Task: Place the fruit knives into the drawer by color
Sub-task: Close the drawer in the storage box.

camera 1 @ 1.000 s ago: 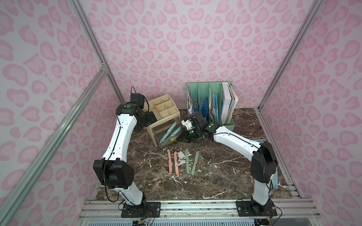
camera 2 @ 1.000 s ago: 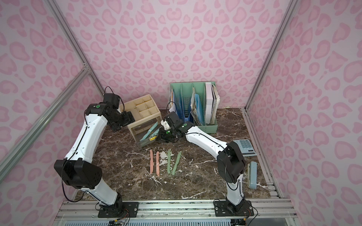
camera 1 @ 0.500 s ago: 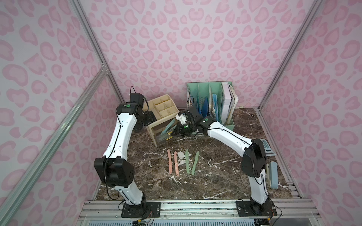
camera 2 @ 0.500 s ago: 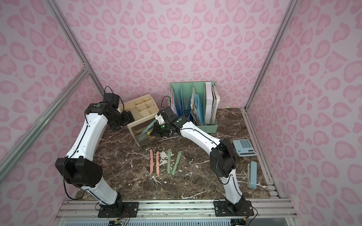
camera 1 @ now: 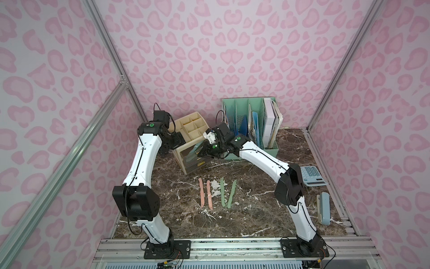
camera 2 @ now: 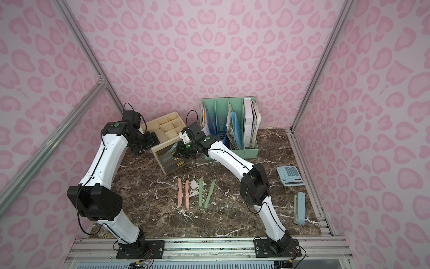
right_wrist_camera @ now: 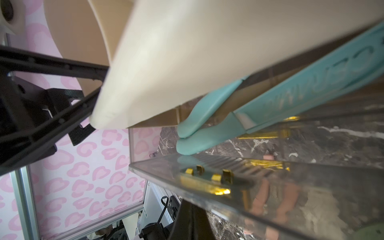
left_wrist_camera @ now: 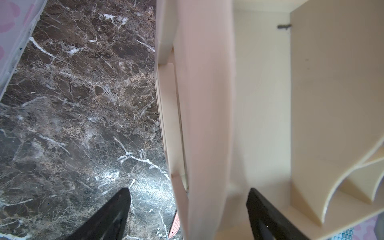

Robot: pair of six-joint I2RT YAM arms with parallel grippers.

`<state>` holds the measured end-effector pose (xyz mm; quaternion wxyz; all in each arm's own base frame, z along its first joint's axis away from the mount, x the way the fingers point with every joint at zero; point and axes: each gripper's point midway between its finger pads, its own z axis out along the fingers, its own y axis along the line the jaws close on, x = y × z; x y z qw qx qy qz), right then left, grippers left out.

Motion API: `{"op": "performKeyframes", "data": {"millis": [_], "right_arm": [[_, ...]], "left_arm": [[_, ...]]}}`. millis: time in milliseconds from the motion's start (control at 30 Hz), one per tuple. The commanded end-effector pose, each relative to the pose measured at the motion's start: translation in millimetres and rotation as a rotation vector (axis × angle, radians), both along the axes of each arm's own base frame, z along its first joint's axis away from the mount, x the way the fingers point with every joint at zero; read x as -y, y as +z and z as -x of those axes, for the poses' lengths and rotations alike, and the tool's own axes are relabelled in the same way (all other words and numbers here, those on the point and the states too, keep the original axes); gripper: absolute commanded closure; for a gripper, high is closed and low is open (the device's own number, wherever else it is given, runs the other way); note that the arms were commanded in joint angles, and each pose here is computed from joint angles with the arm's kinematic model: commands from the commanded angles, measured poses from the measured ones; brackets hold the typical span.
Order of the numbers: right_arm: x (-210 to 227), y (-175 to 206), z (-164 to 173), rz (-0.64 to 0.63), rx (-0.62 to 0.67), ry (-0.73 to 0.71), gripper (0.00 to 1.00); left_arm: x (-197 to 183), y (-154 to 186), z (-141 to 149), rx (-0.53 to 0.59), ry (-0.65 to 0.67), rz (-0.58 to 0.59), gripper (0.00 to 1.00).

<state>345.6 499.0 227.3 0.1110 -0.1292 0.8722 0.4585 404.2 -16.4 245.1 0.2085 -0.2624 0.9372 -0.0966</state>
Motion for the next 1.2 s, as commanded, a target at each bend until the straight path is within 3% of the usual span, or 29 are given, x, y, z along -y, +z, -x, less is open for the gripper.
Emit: {"op": "performKeyframes", "data": {"millis": [0, 500, 1167], "right_arm": [[-5, 9, -3, -0.02, 0.026, 0.009, 1.0], [-21, -2, -16, -0.039, 0.023, 0.004, 1.0], [-21, 11, -18, -0.053, 0.043, 0.005, 1.0]], "left_arm": [[2, -3, 4, -0.022, -0.012, 0.009, 0.11], [1, -9, 1, -0.039, -0.001, 0.04, 0.12], [0, -9, 0, -0.041, 0.006, 0.06, 0.12]]}}
